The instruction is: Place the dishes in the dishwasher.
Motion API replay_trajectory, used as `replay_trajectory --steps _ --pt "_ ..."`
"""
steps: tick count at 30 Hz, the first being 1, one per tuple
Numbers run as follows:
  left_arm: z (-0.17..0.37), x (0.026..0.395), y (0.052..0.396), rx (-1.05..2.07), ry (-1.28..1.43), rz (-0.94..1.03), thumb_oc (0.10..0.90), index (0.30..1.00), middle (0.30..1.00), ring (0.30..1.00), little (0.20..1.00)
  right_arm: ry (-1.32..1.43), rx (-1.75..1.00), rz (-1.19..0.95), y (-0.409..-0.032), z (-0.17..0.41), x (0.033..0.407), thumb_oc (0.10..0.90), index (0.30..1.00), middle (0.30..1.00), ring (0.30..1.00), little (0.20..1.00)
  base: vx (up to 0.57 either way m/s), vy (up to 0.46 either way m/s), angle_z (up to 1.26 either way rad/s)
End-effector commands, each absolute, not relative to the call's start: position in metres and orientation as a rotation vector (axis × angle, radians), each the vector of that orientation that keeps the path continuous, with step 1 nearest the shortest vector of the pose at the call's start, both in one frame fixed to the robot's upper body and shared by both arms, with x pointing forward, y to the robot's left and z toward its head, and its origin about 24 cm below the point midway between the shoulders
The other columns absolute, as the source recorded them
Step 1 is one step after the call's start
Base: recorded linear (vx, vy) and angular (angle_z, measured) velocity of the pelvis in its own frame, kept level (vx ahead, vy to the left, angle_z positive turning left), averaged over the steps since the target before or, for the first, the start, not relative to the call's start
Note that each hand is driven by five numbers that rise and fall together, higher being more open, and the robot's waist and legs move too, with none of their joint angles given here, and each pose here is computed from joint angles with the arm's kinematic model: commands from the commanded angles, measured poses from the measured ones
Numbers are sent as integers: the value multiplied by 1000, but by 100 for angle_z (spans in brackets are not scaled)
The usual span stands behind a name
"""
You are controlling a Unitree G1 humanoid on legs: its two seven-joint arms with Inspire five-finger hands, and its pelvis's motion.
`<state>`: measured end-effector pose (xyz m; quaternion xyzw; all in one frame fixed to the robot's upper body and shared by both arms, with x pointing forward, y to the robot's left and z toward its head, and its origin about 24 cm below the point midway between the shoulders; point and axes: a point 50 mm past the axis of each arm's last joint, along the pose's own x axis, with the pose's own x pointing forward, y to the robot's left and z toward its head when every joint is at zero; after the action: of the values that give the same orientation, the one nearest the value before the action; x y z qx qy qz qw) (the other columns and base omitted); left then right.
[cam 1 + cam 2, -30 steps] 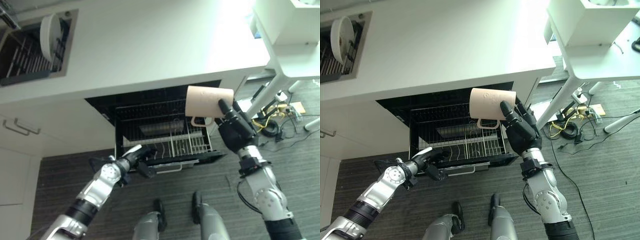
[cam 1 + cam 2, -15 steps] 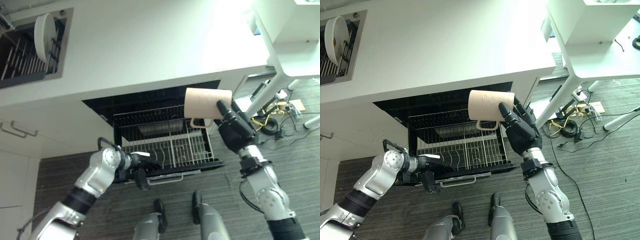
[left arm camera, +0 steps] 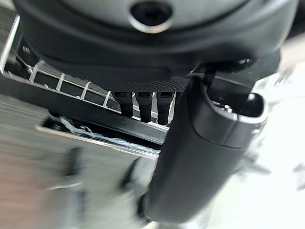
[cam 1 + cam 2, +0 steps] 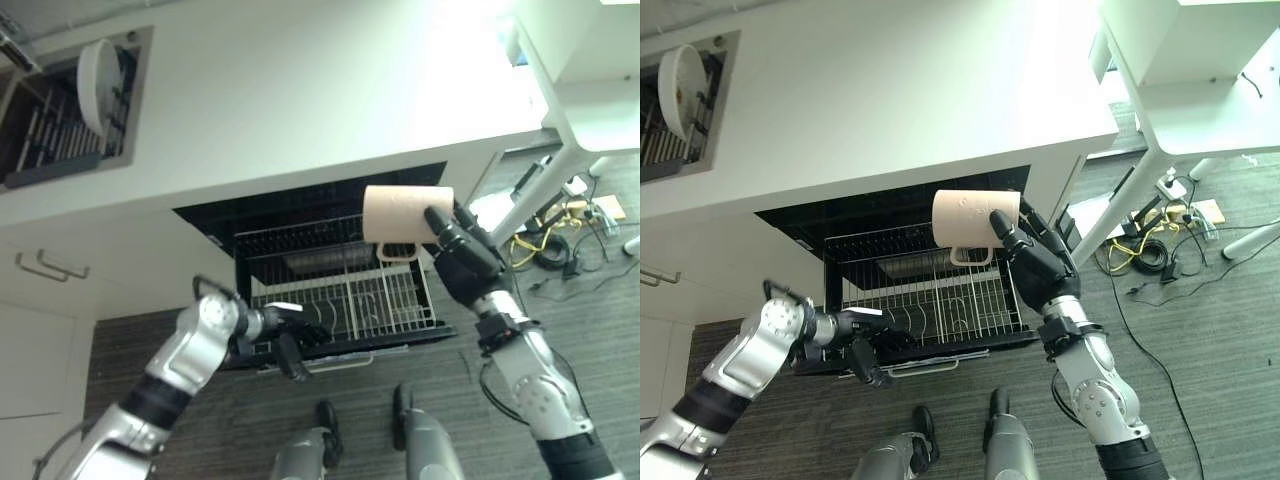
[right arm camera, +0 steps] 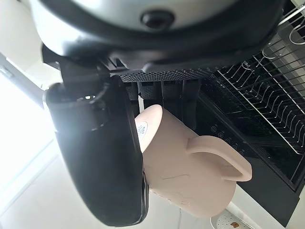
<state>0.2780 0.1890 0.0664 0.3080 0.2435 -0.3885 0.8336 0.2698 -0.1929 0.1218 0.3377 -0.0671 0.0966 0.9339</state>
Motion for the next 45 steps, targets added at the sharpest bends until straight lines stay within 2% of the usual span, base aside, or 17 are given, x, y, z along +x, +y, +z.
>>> replay_trajectory --steps 1,4,9,21,24,31,45 --pt "118 268 177 410 34 -741 800 900 900 900 900 -405 677 215 -212 169 268 400 300 300 300 300 15 -56 34" --pt "157 262 191 232 -365 -493 800 900 900 900 900 -442 652 75 -225 163 271 400 300 300 300 300 -49 -103 28" --pt "161 256 190 185 -456 -406 800 900 900 900 900 -451 589 -1 -228 166 271 400 300 300 300 300 -41 -54 9" --pt "142 264 190 155 -327 -354 800 900 900 900 900 -301 253 -52 -238 157 282 400 300 300 300 300 -16 -33 0" --pt "139 269 189 167 -290 -389 800 900 900 900 900 -198 -16 -52 -249 152 293 400 300 300 300 300 -18 -71 8" --pt "140 275 188 191 -257 -426 800 900 900 900 900 -54 -384 7 -254 161 315 400 300 300 300 300 -5 -61 2" --pt "138 278 187 194 -221 -481 800 900 900 900 900 120 -670 -40 -282 176 338 400 300 300 300 300 5 -27 3"
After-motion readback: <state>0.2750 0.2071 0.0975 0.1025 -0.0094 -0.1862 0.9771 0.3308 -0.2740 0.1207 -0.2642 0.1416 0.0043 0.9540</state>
